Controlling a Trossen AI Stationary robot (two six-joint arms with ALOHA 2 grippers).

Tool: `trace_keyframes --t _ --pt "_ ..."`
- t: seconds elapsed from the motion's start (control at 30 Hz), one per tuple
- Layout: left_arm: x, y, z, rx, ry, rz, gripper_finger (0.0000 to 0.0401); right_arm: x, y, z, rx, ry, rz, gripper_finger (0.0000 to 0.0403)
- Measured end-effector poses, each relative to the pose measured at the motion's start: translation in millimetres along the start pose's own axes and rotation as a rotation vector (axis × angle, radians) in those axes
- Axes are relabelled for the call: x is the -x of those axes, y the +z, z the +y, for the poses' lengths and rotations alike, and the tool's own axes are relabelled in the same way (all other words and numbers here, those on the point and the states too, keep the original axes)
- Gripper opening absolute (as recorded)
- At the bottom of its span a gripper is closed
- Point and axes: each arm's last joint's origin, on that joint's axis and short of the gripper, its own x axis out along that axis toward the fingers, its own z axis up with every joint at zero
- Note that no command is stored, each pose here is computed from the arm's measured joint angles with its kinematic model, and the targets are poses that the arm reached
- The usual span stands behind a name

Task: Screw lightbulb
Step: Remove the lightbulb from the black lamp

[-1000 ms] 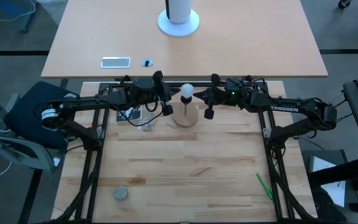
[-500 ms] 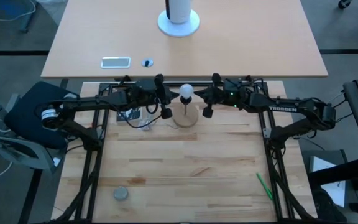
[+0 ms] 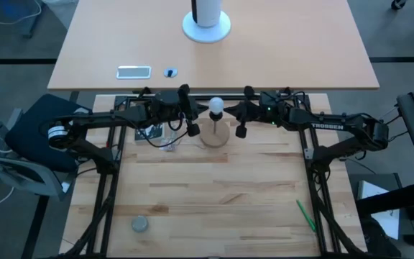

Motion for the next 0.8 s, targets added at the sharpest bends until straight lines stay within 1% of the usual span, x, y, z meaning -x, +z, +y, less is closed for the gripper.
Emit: trace_keyframes --t 0.17,0.23,0.4,0.5,0.53,0.63,0.73,0.8 --pt "0.0 0.0 -0.5 -0.002 -0.013 -0.003 0.0000 0.1 0.0 -3.0 -0.009 -0.099 0.019 0.0000" --pt "0.0 -1.0 -1.0 -0.003 -0.016 0.008 0.0000 0.1 -2.0 -2.8 -0.010 -0.114 0.032 0.0000" --pt "0.4 -2.2 -0.8 -0.004 -0.007 0.025 0.0000 0.2 -5.9 -1.5 -0.021 -0.108 0.066 0.0000" --pt "0.5 -2.8 1.0 -0.002 0.058 0.048 0.0000 1.2 -7.2 -0.2 -0.021 -0.096 0.085 0.0000" --pt "0.6 -3.1 1.7 -0.003 0.081 0.056 0.0000 1.5 -7.5 0.3 -0.019 -0.084 0.088 0.0000" --pt "0.0 -1.5 2.8 0.000 0.101 0.039 0.0000 1.8 -6.9 2.4 -0.006 -0.012 0.066 0.0000" --pt "-2.5 0.2 2.5 -0.011 0.088 0.005 0.0000 1.6 -4.3 2.3 -0.007 0.004 0.033 0.0000" --pt "-4.3 0.5 1.2 -0.023 0.051 -0.015 0.0000 0.8 -3.8 2.2 -0.006 0.003 0.024 0.0000"
